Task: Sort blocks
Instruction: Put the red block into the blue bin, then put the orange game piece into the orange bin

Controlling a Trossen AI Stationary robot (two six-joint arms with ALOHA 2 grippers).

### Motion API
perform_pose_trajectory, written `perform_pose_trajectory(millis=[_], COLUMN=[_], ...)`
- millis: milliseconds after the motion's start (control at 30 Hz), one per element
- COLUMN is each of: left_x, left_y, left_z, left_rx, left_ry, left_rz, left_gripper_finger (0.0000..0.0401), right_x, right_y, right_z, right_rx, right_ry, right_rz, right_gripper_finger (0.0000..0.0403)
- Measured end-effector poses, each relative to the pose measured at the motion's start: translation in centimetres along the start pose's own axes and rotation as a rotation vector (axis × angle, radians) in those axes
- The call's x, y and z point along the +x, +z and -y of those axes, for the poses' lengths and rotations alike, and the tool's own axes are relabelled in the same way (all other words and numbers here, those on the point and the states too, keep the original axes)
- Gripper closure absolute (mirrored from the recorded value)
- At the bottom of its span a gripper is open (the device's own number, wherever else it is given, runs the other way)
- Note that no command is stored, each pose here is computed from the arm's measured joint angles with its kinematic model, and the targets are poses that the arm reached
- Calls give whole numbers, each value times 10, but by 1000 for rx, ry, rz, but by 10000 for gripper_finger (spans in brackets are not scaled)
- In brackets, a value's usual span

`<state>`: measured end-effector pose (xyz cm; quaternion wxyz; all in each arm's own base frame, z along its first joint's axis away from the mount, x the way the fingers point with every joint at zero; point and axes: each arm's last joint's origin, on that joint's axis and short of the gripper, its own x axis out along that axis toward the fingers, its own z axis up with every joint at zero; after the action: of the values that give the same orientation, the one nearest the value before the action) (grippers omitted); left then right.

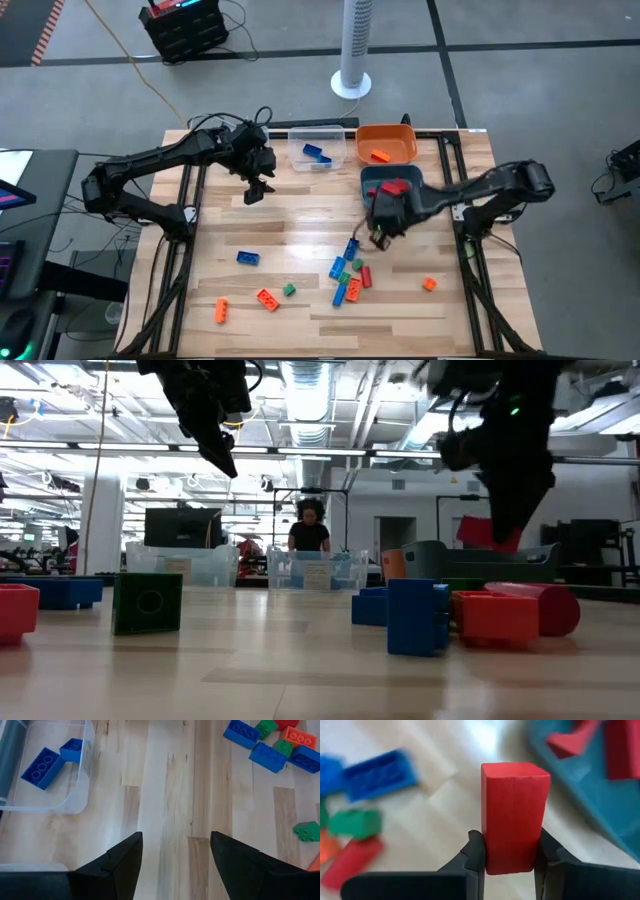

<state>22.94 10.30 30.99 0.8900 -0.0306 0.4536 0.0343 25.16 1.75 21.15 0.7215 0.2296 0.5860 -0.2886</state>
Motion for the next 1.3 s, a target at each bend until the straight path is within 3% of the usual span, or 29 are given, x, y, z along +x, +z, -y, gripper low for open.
perform_pose_trajectory(millis=[200,367,467,667,833,1133,1300], left_x=[0,0,0,0,0,0,0], left_y=[-1,-5,-7,-8,-8,-8,-7], left_z=[0,1,2,2,2,2,2], left_rx=[-20,-56,-75,-105,-119,-131,-128], left_ry=[-2,-12,-16,-18,-18,-18,-15], left_rz=[-14,-52,-68,-82,-82,-86,-71], left_gripper_finger=[173,173,173,173,173,173,173], right_x=[11,15,16,18,12,-47,-58], right_y=[37,55,61,66,62,26,2], right_z=[42,72,85,97,100,70,45], right_rx=[53,176,207,210,198,156,187], right_ry=[-42,-38,-35,12,28,108,137], right_rz=[-10,-22,-30,-51,-70,176,203], right_gripper_finger=[315,313,276,158,117,114,113])
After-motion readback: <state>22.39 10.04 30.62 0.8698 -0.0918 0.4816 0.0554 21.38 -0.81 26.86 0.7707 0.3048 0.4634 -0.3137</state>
